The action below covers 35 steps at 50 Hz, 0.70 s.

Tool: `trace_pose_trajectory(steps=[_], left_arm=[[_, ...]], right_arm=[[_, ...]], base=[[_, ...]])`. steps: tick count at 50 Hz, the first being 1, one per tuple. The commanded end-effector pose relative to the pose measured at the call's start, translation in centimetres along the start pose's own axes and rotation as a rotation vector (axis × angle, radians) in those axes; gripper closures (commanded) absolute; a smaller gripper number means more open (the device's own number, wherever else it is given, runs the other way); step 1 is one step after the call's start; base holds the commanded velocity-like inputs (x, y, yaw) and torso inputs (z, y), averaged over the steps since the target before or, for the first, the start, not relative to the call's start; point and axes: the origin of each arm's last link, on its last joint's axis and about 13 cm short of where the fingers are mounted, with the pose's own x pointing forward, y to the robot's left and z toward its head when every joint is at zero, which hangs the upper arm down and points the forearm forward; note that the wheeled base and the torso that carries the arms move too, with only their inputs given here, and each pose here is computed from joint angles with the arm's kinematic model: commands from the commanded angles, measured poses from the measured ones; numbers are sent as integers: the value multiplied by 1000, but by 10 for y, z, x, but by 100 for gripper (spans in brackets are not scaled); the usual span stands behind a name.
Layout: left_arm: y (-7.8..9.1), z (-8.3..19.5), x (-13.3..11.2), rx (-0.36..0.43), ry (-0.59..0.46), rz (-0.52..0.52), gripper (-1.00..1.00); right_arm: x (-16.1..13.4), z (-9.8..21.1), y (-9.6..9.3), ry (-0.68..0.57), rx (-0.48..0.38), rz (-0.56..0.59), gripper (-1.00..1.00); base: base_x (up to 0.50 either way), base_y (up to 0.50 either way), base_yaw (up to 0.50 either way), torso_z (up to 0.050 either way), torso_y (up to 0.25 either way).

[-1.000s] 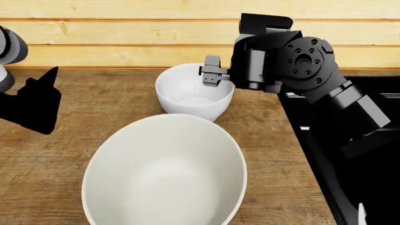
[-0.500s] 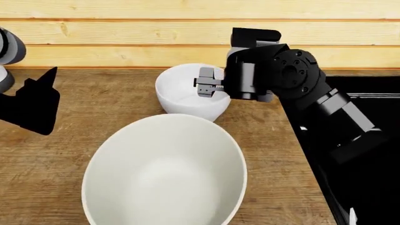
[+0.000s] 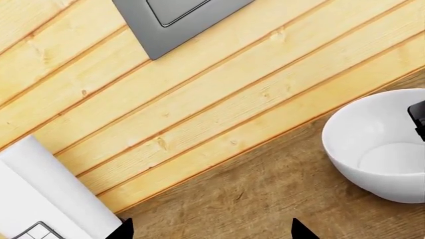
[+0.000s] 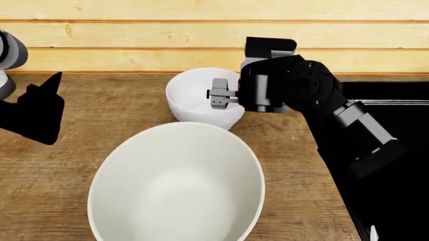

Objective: Stack the bowls in the sink.

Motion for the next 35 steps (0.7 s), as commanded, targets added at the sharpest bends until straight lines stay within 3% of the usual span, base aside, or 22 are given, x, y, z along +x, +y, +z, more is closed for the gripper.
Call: trace_pose_trajectory(steps=[1, 5, 6, 17, 35], left_arm=[[-1, -1, 0, 0, 1, -1, -100], [0, -1, 0, 0, 2, -1, -100], [0, 0, 0, 0, 1, -1, -100], [0, -1, 0, -2, 0, 0, -100], [0, 0, 0, -6, -6, -1, -100]], right_arm=[[4, -4, 0, 8, -3, -2, -100], [5, -6, 1, 13, -11, 2, -100], [5, -6, 1, 12, -16, 3, 100], [-1, -2, -1, -18, -29, 8, 100], [-48, 43, -25, -304, 152, -63, 100]], base=[[0, 0, 0, 0, 0], [0, 0, 0, 0, 0], [0, 0, 0, 0, 0], [0, 0, 0, 0, 0], [0, 0, 0, 0, 0]])
